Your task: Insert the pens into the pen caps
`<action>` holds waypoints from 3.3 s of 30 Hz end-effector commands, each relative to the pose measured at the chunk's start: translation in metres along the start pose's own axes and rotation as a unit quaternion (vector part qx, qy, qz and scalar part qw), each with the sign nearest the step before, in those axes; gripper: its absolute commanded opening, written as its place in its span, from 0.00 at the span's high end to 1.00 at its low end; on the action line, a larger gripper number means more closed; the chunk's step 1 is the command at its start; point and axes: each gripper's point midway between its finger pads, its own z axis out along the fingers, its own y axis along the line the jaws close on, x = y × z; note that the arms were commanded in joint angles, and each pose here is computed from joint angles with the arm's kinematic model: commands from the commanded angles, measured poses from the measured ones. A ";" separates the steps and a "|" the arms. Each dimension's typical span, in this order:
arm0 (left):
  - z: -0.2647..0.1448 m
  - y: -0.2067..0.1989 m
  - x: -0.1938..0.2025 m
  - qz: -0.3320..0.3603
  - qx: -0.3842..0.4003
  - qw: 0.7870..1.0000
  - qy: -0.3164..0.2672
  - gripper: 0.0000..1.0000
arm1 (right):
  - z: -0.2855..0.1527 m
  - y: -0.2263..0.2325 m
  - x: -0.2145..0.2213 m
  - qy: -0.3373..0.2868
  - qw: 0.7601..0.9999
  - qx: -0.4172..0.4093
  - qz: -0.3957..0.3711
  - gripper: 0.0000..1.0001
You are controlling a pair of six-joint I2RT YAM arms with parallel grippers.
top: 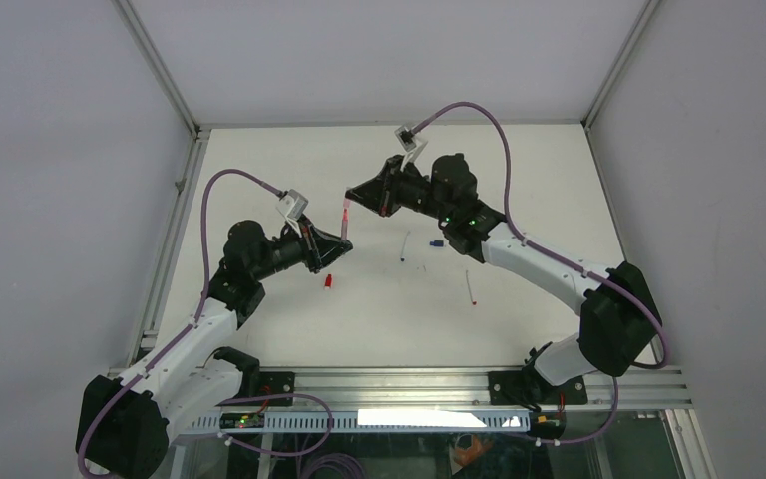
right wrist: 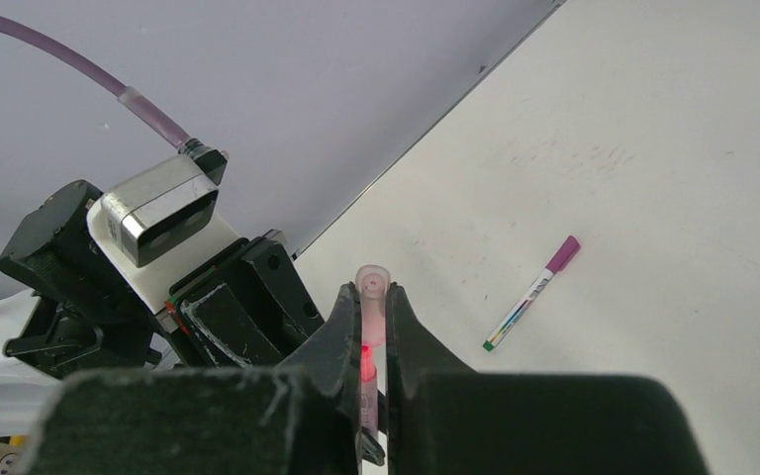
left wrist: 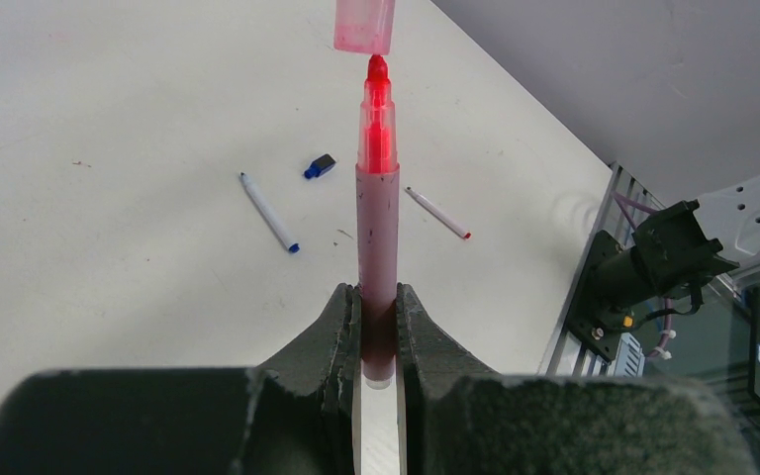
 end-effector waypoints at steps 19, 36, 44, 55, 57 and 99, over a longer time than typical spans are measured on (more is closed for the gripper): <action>-0.007 -0.013 -0.033 0.050 0.004 0.997 -0.050 1.00 | -0.007 0.015 0.051 0.159 0.986 -0.014 -0.056 1.00; -0.005 -0.008 -0.081 0.119 -0.035 0.988 -0.095 1.00 | -0.020 0.009 0.114 0.248 0.969 -0.012 -0.010 1.00; -0.005 -0.018 -0.110 0.146 -0.031 0.981 -0.123 1.00 | -0.020 0.000 0.156 0.282 0.959 0.004 0.019 1.00; -0.018 -0.011 -0.145 0.150 -0.095 0.970 -0.167 1.00 | -0.029 -0.020 0.209 0.348 0.933 0.085 0.027 1.00; -0.021 -0.007 -0.148 0.150 -0.113 0.967 -0.173 1.00 | -0.031 -0.025 0.214 0.358 0.927 0.108 0.025 1.00; 0.000 -0.053 -0.116 0.164 0.082 0.974 -0.131 1.00 | -0.071 -0.003 0.258 0.417 0.908 0.012 0.032 1.00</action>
